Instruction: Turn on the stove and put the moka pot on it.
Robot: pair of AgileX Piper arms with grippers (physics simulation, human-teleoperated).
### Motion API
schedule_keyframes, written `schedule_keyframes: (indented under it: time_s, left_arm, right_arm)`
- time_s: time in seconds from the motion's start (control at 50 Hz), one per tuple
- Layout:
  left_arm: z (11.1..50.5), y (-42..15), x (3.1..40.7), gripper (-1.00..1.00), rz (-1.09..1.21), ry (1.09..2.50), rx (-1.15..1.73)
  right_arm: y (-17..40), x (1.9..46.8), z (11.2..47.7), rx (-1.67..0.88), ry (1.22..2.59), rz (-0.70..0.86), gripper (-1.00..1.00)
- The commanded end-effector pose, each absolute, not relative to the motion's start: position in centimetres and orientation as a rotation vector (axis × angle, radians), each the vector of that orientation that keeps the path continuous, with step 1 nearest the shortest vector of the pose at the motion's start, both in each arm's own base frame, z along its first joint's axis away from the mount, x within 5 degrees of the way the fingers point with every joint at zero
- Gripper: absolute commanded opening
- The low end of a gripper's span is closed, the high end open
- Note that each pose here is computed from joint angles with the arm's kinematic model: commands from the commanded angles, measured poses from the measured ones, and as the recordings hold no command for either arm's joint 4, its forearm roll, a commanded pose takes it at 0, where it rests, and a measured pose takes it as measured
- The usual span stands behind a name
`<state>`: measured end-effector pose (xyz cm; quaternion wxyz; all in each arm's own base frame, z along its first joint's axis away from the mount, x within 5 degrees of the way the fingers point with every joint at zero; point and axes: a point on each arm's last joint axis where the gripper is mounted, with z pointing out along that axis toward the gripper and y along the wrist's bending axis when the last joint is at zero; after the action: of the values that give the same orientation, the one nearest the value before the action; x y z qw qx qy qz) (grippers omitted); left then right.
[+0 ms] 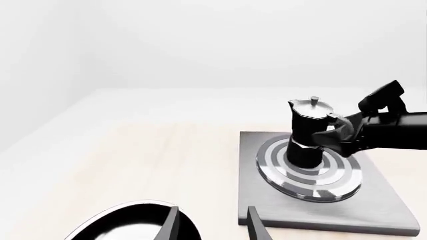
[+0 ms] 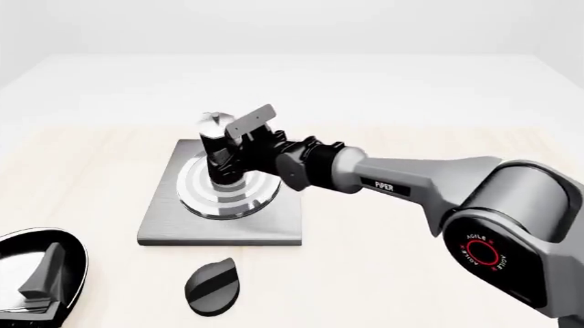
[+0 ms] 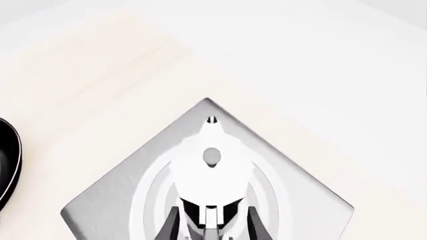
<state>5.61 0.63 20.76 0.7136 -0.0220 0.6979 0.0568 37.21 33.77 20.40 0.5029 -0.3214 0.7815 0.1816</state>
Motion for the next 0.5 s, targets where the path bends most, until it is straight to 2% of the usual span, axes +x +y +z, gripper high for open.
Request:
schedule_keyframes:
  time_s: [0.02,0.22,0.5]
  left_arm:
    - [20.8,0.6,5.6,1.0,0.123,1.539,-0.045]
    - [20.9,0.6,5.6,1.0,0.121,1.527,-0.039]
    - [21.0,0.4,5.6,1.0,0.11,1.522,-0.014]
  right_arm:
    - [32.6,36.0,21.4,-0.813,1.885,0.413,1.0]
    - [29.8,33.8,24.5,-0.836,1.839,0.379,1.0]
    - [22.9,25.4,32.8,-0.867,1.719,0.359,1.0]
